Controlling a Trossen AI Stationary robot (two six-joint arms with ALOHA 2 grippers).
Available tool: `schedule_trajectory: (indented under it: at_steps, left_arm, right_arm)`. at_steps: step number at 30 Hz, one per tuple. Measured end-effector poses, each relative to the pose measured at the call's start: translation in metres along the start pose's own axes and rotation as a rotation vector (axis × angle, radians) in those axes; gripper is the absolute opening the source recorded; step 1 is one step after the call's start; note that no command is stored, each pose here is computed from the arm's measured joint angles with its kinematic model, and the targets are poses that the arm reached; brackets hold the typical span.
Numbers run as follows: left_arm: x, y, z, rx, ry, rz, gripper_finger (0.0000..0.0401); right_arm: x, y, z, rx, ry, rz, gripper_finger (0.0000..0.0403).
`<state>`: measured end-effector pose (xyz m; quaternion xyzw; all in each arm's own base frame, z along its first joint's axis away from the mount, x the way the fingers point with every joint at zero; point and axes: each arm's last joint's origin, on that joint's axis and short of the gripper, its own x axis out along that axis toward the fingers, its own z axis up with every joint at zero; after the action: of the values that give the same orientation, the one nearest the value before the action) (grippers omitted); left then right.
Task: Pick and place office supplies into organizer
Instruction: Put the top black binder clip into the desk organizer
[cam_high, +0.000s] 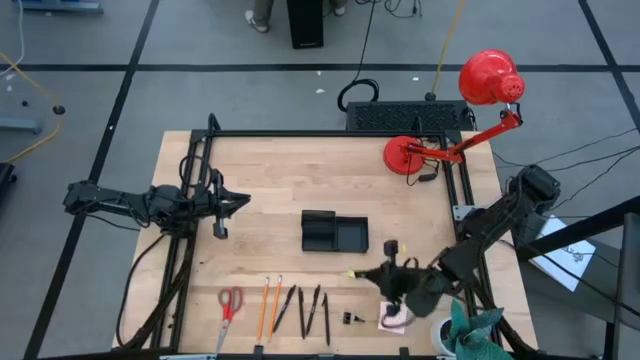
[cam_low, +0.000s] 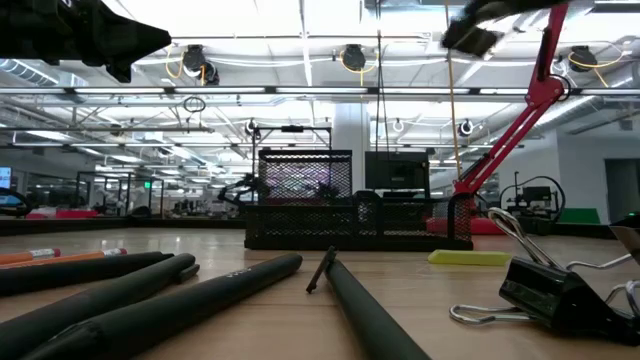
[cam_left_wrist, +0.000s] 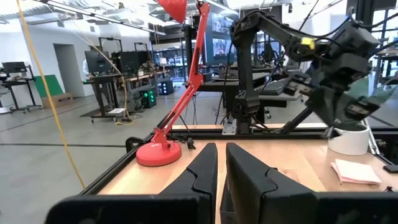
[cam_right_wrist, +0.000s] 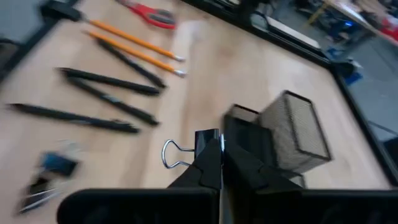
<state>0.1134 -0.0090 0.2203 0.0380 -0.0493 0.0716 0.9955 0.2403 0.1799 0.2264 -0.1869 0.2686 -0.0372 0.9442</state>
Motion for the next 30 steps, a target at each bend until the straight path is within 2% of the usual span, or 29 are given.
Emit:
schedule_trajectory:
  at_steps: [4,8,12,16,23,30]
  left_arm:
    - [0.000,0.000,0.000,0.001,0.000,0.000,0.0042]
    - [0.000,0.000,0.000,0.011,0.000,0.000,0.0042]
    - [0.000,0.000,0.000,0.025,0.000,-0.001,0.0042]
    - [0.000,0.000,0.000,0.027,0.000,-0.001,0.0042]
    - [0.000,0.000,0.000,0.051,-0.001,0.000,0.0042]
    - [0.000,0.000,0.000,0.062,-0.001,0.000,0.0042]
  right_arm:
    - [0.027,-0.015,0.001,0.023,0.019,-0.006,0.0001]
    - [0.055,-0.028,0.004,0.043,-0.021,-0.053,0.0001]
    - [0.082,-0.038,0.003,0.032,-0.062,0.000,0.0000]
    - [0.105,-0.045,-0.001,0.052,-0.037,0.001,0.0000]
    - [0.135,-0.049,0.003,0.045,0.032,-0.027,0.0000]
    - [0.150,-0.056,-0.001,0.078,0.092,-0.054,0.0000]
